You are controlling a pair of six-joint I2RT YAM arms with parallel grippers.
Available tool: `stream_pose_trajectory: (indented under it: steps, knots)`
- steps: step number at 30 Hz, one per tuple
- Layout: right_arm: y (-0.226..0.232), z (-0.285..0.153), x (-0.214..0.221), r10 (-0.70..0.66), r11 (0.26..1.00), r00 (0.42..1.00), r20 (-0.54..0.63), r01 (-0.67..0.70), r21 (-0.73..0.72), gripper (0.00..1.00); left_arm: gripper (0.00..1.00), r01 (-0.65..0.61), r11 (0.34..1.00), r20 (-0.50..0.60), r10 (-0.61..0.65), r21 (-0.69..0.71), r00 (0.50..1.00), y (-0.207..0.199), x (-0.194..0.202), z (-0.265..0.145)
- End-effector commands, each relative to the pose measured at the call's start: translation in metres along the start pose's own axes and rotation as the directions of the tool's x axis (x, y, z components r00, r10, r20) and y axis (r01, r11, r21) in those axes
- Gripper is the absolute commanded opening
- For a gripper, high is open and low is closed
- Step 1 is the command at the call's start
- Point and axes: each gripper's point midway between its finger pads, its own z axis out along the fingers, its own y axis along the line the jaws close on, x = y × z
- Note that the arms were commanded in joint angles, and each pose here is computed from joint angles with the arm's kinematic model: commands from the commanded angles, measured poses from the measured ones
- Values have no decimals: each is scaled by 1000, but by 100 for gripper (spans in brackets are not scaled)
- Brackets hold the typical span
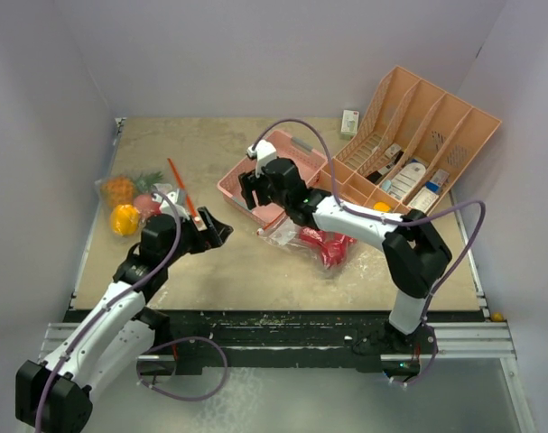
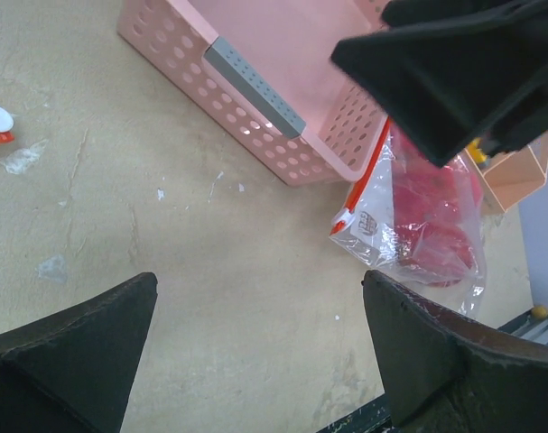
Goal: Open the zip-top bag and remove the fake food
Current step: Move the bin to the center of the board.
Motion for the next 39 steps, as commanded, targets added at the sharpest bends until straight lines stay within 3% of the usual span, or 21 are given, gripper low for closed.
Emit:
stream_pose_trajectory:
  steps: [1,6,10,20,27,39]
  knots:
    - [4,5,19,-35,999,999,-33,34,-23,71,99,-37,997,62,33,64,998,-18,-18,-8]
    - [8,15,33,-29,999,998,-60,27,-35,65,99,-47,998,68,44,44,997,-12,-14,-19]
    - [13,26,40,-30,999,997,-78,26,-47,53,99,-60,997,59,57,42,997,-11,-11,-24]
    - [36,40,48,-48,999,994,-101,47,-7,36,99,-135,990,37,133,51,990,-16,-15,-25]
    - [35,32,35,-39,999,995,-95,40,5,40,99,-123,990,56,119,73,991,-20,-18,-19]
    - [21,3,69,-32,998,986,-161,41,57,37,99,-124,991,49,121,57,991,-12,-10,-21]
